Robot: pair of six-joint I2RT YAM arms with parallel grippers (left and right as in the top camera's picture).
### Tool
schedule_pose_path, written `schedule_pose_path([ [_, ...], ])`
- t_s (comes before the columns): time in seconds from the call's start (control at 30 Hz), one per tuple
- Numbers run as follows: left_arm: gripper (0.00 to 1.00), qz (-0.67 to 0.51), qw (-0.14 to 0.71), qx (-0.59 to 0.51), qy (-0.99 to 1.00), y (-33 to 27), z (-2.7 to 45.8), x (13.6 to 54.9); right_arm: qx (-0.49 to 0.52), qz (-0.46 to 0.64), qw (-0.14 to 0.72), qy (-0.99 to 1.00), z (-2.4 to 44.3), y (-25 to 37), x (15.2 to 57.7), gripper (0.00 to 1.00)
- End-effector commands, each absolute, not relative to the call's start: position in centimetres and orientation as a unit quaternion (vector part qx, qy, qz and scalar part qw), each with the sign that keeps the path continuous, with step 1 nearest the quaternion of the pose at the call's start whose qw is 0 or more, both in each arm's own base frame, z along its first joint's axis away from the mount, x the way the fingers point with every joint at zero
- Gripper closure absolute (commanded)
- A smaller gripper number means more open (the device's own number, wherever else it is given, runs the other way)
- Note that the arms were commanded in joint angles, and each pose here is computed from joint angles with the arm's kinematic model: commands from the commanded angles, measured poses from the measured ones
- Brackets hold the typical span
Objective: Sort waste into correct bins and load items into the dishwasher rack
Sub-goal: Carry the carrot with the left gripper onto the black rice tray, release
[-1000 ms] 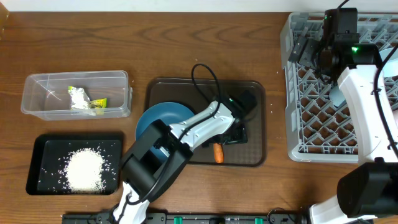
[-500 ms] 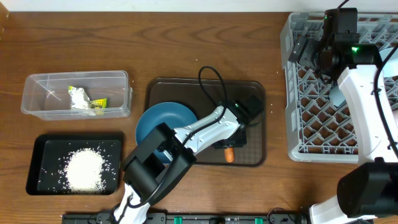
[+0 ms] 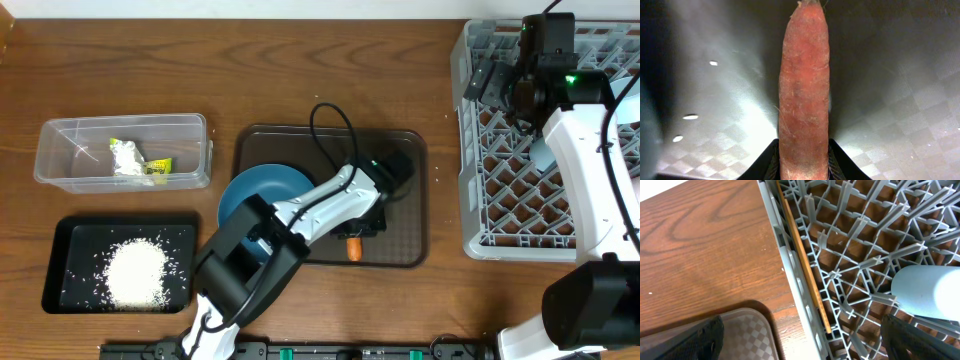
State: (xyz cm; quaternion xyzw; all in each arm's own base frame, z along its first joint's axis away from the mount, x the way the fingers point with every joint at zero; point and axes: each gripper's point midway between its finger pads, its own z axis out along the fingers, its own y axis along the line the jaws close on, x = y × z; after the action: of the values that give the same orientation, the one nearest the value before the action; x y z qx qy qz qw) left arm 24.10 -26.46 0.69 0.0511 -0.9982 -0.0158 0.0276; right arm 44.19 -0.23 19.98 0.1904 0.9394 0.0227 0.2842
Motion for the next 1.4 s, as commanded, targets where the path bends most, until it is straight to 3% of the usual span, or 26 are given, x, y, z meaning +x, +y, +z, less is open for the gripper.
schedule_pose_path([
  [0.0,0.73,0.001,-0.001,0.04,-0.999,-26.2,3.2,24.9,0.198,0.021,0.296,0.934,20.9,-0.6,44.4,0.01],
  [0.27,0.73,0.061,-0.066,0.053,-0.994,-23.2,10.9,27.9,0.198,0.021,0.296,0.934,20.9,-0.6,44.4,0.01],
  [0.57,0.73,0.015,-0.132,0.259,-0.957,-6.3,17.3,31.3,0.198,0.021,0.296,0.934,20.9,-0.6,44.4,0.01],
  [0.97,0.72,-0.077,-0.061,0.528,-0.843,12.2,14.4,25.5,0.198,0.021,0.296,0.934,20.9,-0.6,44.4,0.01],
  [1.37,0.71,-0.084,-0.007,0.653,-0.753,17.9,7.6,18.7,0.198,0.021,0.296,0.934,20.9,-0.6,44.4,0.01],
])
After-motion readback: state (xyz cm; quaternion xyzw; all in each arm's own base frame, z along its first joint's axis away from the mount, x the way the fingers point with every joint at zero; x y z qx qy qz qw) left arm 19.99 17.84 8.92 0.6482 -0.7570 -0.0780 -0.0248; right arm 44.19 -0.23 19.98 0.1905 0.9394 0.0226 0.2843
